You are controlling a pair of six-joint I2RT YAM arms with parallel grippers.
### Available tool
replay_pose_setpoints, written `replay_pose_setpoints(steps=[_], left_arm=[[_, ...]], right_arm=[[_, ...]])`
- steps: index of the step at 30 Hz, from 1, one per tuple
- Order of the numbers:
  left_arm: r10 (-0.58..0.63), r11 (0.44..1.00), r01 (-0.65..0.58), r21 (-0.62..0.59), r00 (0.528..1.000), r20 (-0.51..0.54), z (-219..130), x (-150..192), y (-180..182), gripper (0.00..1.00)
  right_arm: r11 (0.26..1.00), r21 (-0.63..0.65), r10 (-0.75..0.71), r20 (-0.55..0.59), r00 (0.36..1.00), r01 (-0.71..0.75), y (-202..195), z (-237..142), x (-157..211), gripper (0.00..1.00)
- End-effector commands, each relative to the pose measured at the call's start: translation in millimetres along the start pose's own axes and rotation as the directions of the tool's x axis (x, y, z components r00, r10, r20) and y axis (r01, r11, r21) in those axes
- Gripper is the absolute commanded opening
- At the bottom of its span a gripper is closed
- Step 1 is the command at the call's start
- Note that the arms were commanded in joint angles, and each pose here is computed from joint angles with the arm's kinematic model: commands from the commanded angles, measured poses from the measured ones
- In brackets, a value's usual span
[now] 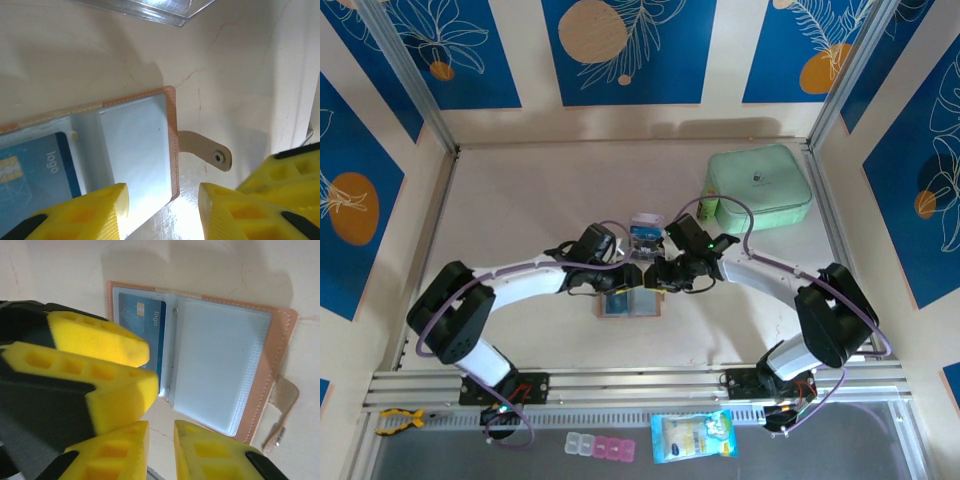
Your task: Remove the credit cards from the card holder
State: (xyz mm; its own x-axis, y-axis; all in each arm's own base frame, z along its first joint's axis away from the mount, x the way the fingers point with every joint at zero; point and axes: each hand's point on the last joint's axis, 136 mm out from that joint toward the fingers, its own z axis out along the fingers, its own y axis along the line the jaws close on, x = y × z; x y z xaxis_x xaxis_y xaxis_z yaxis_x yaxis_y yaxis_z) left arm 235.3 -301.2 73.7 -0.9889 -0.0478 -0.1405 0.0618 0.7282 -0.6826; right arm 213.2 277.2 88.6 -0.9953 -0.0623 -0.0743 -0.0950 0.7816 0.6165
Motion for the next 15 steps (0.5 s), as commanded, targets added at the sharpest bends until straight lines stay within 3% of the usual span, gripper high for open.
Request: replay_pose_setpoints(steps=[1, 10, 15], left_arm=[[-0.005, 1.000, 0.005, 0.016, 0.999, 0.043, -10.7, -3.5, 6.2, 0.40], [-0.066, 0.997, 0.069, -0.036, 0.995, 0.078, -32.6, 7.8, 46.3, 0.32], [-0.086, 0.995, 0.091, -0.052, 0.992, 0.094, -42.6, 11.9, 62.6, 0.23]], right_arm=[[1.000, -0.015, -0.014, -0.021, 1.000, 0.013, 11.9, 5.6, -1.8, 0.21], [1.000, -0.016, -0.022, -0.066, 0.998, 0.021, 22.8, 30.5, -2.5, 0.21], [0.999, -0.034, -0.020, -0.088, 0.996, 0.017, 28.3, 45.3, -2.0, 0.21]])
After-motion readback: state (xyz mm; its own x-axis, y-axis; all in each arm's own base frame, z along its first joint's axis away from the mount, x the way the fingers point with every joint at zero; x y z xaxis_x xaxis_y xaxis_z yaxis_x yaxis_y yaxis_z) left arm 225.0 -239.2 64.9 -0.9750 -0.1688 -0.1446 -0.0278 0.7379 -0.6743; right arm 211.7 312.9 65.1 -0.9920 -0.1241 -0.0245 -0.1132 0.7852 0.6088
